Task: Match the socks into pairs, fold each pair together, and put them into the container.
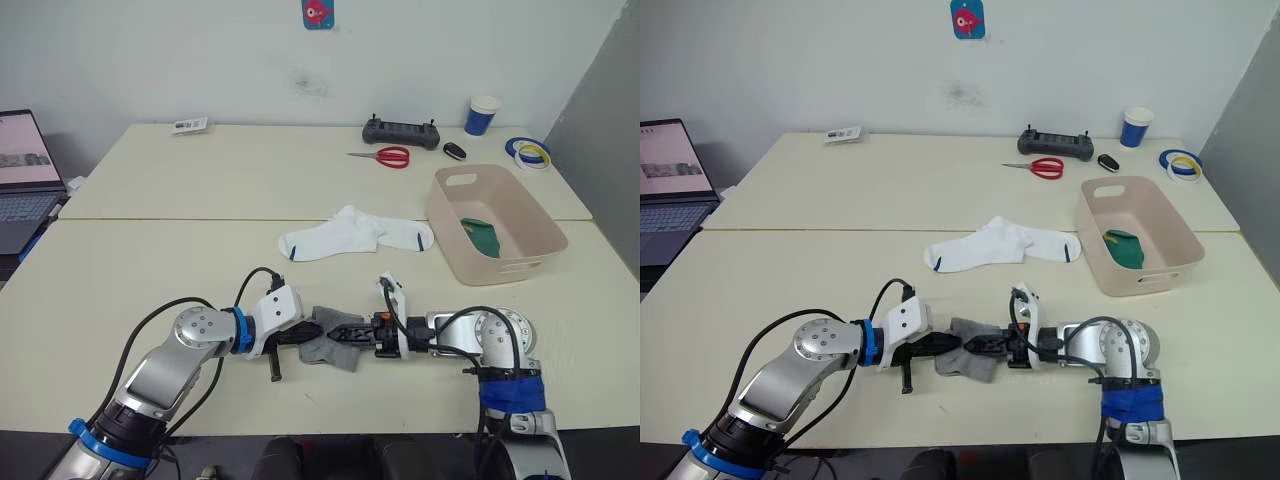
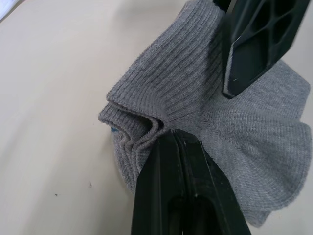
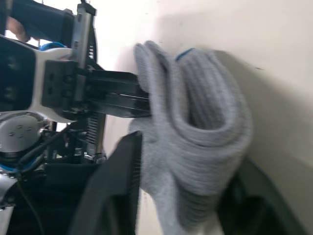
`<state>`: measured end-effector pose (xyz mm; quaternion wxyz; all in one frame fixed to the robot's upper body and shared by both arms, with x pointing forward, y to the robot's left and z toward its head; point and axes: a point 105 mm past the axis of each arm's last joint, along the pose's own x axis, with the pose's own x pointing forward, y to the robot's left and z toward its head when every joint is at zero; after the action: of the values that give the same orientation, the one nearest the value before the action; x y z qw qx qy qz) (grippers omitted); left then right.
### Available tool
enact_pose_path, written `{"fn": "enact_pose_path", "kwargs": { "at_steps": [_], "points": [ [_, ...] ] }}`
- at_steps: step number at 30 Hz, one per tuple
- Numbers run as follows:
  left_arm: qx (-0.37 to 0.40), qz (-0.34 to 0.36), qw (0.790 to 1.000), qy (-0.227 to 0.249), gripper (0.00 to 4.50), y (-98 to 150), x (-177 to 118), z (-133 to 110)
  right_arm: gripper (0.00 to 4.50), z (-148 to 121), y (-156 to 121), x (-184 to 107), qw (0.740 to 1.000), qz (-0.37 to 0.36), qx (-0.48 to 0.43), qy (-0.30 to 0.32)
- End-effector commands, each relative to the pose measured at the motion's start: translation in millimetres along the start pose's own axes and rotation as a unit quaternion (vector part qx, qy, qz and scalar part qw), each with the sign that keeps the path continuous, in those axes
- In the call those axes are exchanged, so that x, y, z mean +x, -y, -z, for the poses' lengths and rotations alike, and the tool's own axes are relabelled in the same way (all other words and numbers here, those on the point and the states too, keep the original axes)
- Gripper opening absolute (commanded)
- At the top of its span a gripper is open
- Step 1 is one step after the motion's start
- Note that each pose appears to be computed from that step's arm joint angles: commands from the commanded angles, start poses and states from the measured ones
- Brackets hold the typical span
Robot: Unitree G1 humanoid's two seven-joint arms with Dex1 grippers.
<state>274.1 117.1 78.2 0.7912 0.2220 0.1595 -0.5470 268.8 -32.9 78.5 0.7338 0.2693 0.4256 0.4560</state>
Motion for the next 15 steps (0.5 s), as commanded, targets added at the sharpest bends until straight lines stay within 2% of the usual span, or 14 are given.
{"fn": "enact_pose_path", "kwargs": {
  "at_steps": [1,3,5,6,7,9,11,15],
  "points": [
    [-0.027,-0.009,0.999,-0.022,0.00,-2.0,-2.2,13.8,0.63,-4.5,-6.5,-0.1,1.000,-0.014,-0.015,0.011],
    [-0.027,-0.009,1.000,-0.014,0.00,-2.3,-3.1,10.8,0.05,-5.7,-6.6,-0.6,1.000,-0.013,-0.018,0.014],
    [-0.028,-0.008,1.000,0.002,0.00,-2.4,-4.0,5.2,0.02,-7.0,-6.7,-1.0,1.000,-0.013,-0.021,0.017],
    [-0.036,-0.008,0.999,0.026,0.00,-2.9,-5.3,-2.5,0.02,-7.9,-6.7,-1.4,0.999,-0.013,-0.024,0.020],
    [-0.048,-0.005,0.997,0.052,0.18,-2.9,-7.4,-11.2,0.00,-8.7,-6.6,-2.0,0.999,-0.012,-0.026,0.022],
    [-0.069,0.000,0.992,0.107,0.60,-4.3,-17.0,-31.8,0.00,-12.8,-7.8,-6.3,0.999,-0.011,-0.037,0.031],
    [-0.077,0.001,0.987,0.139,1.22,-6.1,-28.1,-46.9,0.00,-17.4,-9.8,-13.2,0.998,-0.010,-0.050,0.042],
    [-0.058,0.017,0.987,0.149,2.58,-0.6,-45.9,-66.8,0.00,-27.5,-19.8,-30.7,0.994,-0.013,-0.091,0.065]
  ]
}}
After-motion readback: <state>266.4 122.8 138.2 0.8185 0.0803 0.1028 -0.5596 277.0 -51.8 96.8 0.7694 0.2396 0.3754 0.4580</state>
